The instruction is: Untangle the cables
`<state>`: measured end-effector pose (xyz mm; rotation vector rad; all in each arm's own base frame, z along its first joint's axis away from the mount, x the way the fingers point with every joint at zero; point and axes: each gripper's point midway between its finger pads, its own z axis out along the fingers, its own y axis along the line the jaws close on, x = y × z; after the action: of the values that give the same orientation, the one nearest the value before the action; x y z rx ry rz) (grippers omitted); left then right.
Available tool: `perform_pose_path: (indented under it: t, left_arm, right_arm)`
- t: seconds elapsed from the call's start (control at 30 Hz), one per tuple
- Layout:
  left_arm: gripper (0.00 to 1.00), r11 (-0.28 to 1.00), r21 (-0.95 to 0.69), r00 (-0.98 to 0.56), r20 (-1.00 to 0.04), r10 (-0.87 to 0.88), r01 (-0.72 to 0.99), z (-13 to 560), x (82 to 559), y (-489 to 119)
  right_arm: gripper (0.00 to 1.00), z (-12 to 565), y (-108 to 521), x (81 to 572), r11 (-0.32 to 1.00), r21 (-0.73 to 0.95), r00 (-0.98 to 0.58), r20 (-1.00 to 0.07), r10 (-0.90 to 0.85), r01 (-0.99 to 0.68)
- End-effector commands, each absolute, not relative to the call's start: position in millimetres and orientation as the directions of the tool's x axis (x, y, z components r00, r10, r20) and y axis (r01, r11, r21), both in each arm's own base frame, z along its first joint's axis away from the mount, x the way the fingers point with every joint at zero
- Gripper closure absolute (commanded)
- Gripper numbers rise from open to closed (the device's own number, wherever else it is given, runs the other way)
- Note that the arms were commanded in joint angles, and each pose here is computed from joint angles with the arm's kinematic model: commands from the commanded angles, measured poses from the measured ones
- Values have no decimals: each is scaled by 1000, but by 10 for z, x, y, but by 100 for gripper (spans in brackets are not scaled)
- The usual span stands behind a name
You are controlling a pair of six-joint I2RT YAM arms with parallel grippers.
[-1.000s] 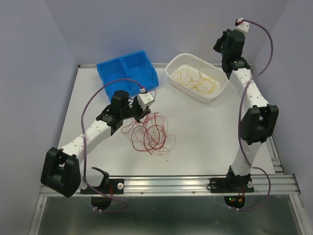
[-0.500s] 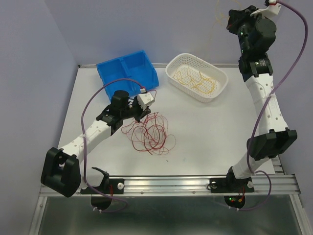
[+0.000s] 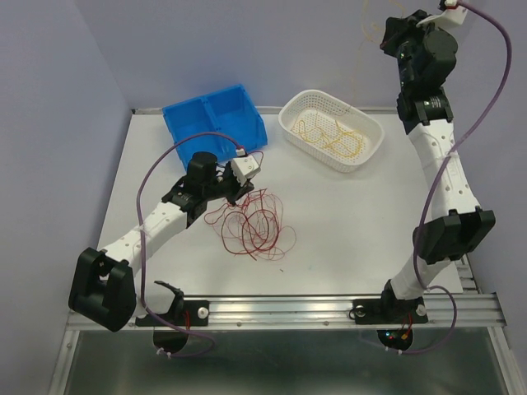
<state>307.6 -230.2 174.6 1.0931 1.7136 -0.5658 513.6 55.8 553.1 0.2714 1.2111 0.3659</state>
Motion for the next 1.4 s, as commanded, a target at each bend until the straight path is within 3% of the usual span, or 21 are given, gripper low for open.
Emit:
perform_pose_path:
  t: [0.0,0.53,0.67,0.87,1.0,1.1,1.17,1.37]
  left_arm:
    - [100,474,131,-69,-922,381,871,1858,3054,-2329]
    - [100,468,136,-59,-924,378,873,1887,3030,-2330]
    - [100,462,133,-57,-925,375,877,1891,3023,-2340]
    - [100,460,136,-54,-925,377,878,1900,3016,-2342]
    - [100,459,132,-56,-926,374,879,1899,3005,-2340]
    - [100,462,136,-53,-926,374,876,1911,3002,-2330]
    - [100,459,139,-46,-928,370,877,1940,2992,-2336]
    - [100,457,143,-36,-932,361,878,1984,2959,-2332]
  right_arm:
    - [99,5203,504,5352,922,382,279,-880,384,-66]
    - [99,3024,599,6054,939,334,-74,-938,340,78]
    - [99,2272,666,6052,957,209,-205,-946,249,202]
    - [98,1657,665,5998,953,63,-375,-910,176,295]
    - [44,1687,651,5944,948,13,-412,-898,151,319]
    - [32,2014,665,5833,940,40,-379,-909,175,339]
    - [31,2420,693,5669,928,121,-301,-924,235,353]
    - [29,2658,1356,5093,967,143,-304,-931,203,209]
